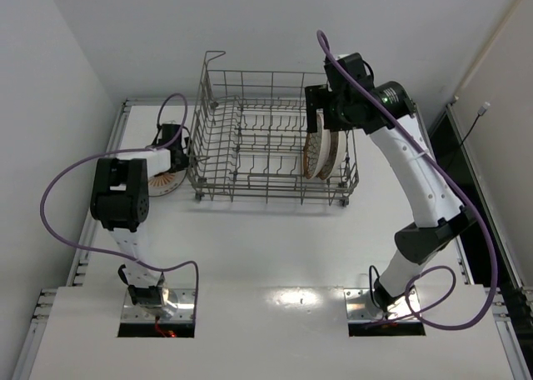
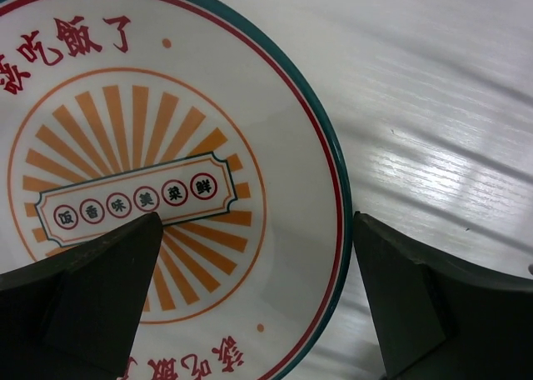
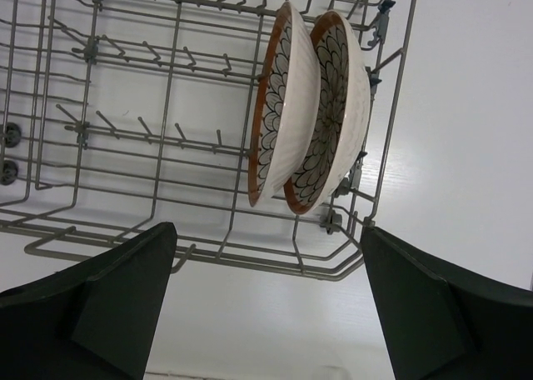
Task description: Load the plates into the dish rack
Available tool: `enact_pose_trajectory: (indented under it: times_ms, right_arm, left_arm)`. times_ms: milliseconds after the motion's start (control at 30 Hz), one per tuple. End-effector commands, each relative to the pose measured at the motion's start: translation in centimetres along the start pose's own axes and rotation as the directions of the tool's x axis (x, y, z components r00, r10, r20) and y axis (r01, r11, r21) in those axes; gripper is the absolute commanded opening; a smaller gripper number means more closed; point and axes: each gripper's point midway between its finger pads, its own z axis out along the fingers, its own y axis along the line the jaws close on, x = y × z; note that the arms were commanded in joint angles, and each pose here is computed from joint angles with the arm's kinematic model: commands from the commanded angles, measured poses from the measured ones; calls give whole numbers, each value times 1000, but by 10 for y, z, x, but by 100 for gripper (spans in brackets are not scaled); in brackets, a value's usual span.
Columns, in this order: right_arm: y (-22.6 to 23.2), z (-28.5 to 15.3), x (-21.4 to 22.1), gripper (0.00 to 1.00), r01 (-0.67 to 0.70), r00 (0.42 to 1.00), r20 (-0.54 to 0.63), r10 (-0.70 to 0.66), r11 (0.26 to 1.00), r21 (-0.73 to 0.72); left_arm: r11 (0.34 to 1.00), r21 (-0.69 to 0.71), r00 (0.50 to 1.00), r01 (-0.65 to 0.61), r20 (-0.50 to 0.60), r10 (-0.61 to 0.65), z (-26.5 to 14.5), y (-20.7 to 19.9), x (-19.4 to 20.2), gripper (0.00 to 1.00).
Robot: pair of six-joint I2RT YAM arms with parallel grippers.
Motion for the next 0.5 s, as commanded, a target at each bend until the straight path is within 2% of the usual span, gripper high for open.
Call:
enact_pose_trajectory:
  times_ms: [0, 133, 233, 267, 333, 467]
  right_arm:
    - [1, -1, -5, 90, -29, 1000, 10, 29, 1000, -9]
    - [3, 4, -1, 90, -34, 999, -10, 34, 999, -13]
    - [1, 9, 0, 90, -47, 999, -18, 47, 999, -3]
    - [3, 9, 0, 90, -47, 999, -21, 47, 999, -12]
    - [4, 9, -2, 90, -61, 998, -12, 60, 998, -15]
    - [5, 11, -2, 90, -70, 997, -12, 70, 997, -15]
  left_arm:
    - [1000, -6, 1000, -5, -5, 4, 10, 5, 1, 95]
    - [999, -48, 1000, 19, -13, -20, 14, 28, -1, 83]
    - [997, -64, 999, 46, -13, -47, 16, 38, -2, 69]
    - [998, -46, 998, 53, -19, -54, 17, 38, -2, 62]
    - [998, -34, 998, 56, -15, -56, 15, 36, -2, 54]
    - [998, 10, 998, 67, -10, -67, 16, 31, -5, 27]
